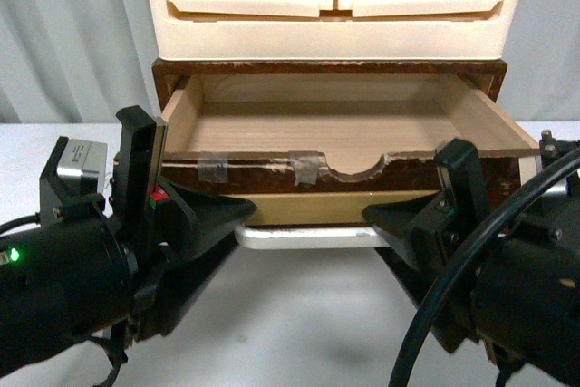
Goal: Open drawer
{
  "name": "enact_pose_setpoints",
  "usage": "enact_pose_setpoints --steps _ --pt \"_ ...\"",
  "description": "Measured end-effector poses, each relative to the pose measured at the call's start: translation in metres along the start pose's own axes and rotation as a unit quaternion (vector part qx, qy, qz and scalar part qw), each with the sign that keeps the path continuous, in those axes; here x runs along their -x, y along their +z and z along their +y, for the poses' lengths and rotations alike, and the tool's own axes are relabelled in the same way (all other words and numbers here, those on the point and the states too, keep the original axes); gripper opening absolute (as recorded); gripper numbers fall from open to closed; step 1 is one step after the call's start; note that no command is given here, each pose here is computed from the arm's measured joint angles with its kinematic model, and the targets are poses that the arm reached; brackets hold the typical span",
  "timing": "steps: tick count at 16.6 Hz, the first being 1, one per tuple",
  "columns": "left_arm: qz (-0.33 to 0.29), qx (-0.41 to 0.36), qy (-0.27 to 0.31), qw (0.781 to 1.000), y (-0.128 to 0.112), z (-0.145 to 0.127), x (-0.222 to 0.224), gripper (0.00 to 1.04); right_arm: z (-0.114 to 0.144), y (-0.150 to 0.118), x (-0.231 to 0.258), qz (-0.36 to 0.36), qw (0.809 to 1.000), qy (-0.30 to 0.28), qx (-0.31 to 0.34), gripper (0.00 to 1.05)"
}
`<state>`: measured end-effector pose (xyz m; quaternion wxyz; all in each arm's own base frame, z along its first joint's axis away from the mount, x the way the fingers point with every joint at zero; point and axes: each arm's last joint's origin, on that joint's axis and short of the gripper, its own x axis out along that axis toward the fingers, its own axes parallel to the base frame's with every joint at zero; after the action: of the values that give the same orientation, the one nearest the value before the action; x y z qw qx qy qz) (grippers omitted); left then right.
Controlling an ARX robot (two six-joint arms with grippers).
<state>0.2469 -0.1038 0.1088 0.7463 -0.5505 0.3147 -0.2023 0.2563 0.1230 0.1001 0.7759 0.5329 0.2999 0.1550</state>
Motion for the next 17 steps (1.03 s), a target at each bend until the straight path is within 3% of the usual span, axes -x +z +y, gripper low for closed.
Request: enact_pose_setpoints --steps 3,4,5,6,7,8,9,11,12,14,17 --pt "0.011 -0.060 0.018 0.998 0.018 -0.029 0.033 0.68 0.023 0.019 0.023 -0.001 0.997 -0.023 0.074 0.79" --pt "-0.011 -0.095 0.021 0.995 0.026 -0.040 0.050 0.78 0.029 0.021 0.027 -0.006 0.996 -0.015 0.093 0.90" --pt "-0.098 -0.188 -0.005 0.977 0.026 -0.047 0.053 0.76 0.028 0.019 0.026 -0.047 0.991 -0.003 0.129 0.92" --pt "-0.218 -0.324 0.033 0.920 0.018 -0.040 0.060 0.62 0.012 0.010 0.036 -0.159 0.954 -0.037 0.253 0.78" --pt "-0.261 -0.383 0.106 0.880 0.015 -0.023 0.073 0.53 0.009 0.019 0.054 -0.245 0.903 -0.082 0.343 0.67" --pt "-0.325 -0.451 0.187 0.810 0.022 -0.020 0.094 0.37 0.018 0.038 0.082 -0.331 0.836 -0.121 0.422 0.51" --pt "-0.331 -0.510 0.176 0.775 0.022 -0.031 0.104 0.20 0.018 0.035 0.096 -0.315 0.807 -0.133 0.482 0.36" --pt "-0.308 -0.532 0.206 0.762 0.016 -0.019 0.118 0.02 0.004 0.034 0.115 -0.283 0.791 -0.169 0.516 0.13" --pt "-0.306 -0.534 0.214 0.759 0.015 -0.016 0.124 0.02 0.009 0.036 0.124 -0.286 0.786 -0.171 0.520 0.02" --pt "-0.312 -0.544 0.201 0.753 0.013 -0.020 0.133 0.02 0.017 0.037 0.138 -0.304 0.779 -0.149 0.528 0.02" --pt "-0.307 -0.543 0.204 0.755 0.012 -0.014 0.150 0.02 0.006 0.032 0.155 -0.291 0.780 -0.164 0.529 0.02"
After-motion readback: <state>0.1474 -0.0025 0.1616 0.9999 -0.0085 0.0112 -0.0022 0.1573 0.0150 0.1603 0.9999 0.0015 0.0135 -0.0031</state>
